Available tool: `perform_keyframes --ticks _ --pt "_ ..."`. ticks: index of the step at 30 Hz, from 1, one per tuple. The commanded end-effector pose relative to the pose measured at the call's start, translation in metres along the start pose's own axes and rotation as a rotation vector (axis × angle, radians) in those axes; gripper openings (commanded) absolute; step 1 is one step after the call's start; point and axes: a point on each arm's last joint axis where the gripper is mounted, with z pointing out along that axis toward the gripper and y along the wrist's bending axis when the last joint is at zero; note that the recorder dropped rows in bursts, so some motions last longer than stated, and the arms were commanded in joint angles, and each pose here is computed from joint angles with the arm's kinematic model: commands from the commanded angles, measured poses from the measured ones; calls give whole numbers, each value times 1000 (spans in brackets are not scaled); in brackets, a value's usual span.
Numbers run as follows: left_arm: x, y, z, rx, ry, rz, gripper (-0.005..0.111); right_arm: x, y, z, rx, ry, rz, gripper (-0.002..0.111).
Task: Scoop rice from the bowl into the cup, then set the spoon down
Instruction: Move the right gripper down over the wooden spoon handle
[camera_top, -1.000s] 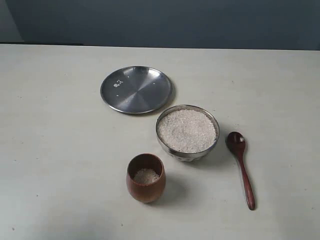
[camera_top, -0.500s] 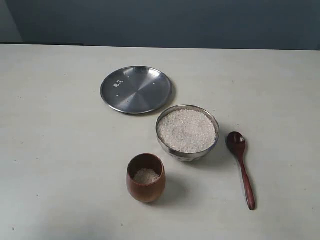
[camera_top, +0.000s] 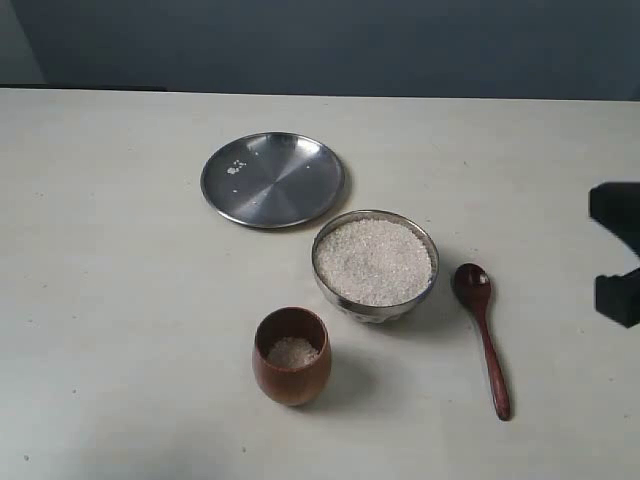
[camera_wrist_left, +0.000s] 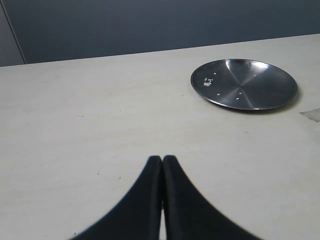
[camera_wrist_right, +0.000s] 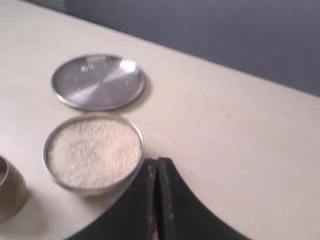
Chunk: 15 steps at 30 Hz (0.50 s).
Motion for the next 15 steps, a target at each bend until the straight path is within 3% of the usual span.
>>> perform_keyframes --ticks 1,15 --pt "0 0 0 -3 -12 -1 0 8 5 22 -41 155 18 0" --pt "0 0 0 -3 -12 -1 0 52 17 98 -90 604 159 0"
